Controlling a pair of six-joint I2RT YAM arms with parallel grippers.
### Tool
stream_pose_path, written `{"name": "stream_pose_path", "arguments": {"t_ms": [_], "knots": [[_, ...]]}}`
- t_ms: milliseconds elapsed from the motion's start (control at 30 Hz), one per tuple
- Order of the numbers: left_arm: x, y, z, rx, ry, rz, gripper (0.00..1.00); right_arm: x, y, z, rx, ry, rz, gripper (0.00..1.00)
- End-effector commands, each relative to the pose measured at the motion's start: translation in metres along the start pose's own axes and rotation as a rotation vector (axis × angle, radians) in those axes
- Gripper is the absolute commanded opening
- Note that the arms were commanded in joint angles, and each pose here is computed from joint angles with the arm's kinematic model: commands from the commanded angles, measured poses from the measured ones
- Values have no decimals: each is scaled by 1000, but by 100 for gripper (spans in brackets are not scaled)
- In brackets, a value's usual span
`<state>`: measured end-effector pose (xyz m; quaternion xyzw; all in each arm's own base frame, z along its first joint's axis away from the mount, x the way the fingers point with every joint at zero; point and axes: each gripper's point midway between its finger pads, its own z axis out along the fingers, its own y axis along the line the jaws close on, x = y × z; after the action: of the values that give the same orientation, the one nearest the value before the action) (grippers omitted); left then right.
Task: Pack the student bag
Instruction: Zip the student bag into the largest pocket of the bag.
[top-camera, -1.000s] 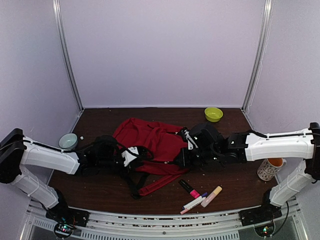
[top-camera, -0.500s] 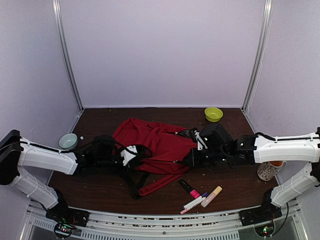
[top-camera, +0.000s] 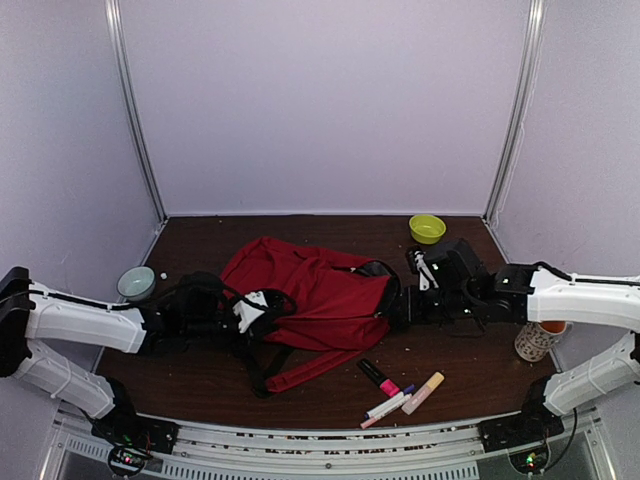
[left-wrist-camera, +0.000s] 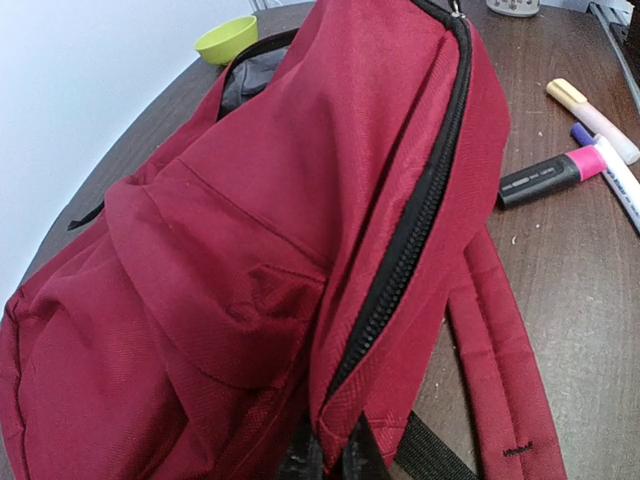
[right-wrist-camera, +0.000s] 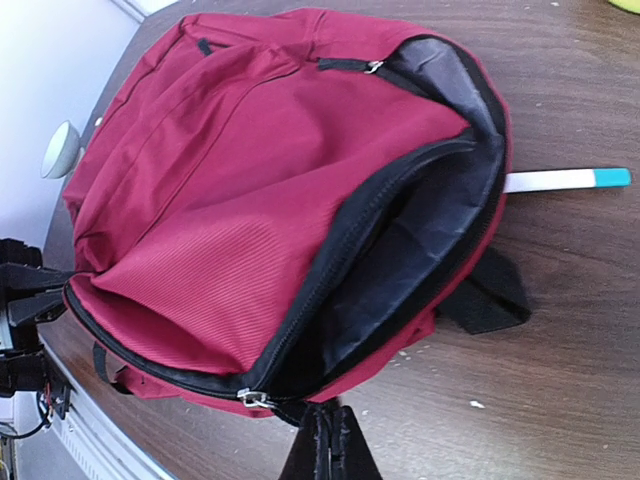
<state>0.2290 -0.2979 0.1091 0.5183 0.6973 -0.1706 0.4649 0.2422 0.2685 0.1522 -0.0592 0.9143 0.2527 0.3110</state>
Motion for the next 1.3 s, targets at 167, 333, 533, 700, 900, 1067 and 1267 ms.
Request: {"name": "stream_pose_path", "arguments": {"t_ms": [167,333,533,700,900,1067,1267], "knots": [[1,8,-4,-41,5,-33,0,-15,-48,-13,161,-64,-4,0],[-2,7,-6,-37,-10,-36,0,-17,-42,-12,118,-63,6,0],[-14,9,-12,-33,-30,-45,3,-15,-16,-10,-24,-43,-17,0],[-31,15,-23,-51,-57,-42,22,-14,0,-12,-89,-31,-52,0],[-63,25,-48,-102,-129,-21,45,-13,16,-15,-136,-29,-90,0],[-84,42,-70,-208,-213,-28,97,-12,22,-14,-148,-31,-105,0],[-83,56,-47,-228,-101,-94,98,-15,26,-11,-150,-32,-109,0]]}}
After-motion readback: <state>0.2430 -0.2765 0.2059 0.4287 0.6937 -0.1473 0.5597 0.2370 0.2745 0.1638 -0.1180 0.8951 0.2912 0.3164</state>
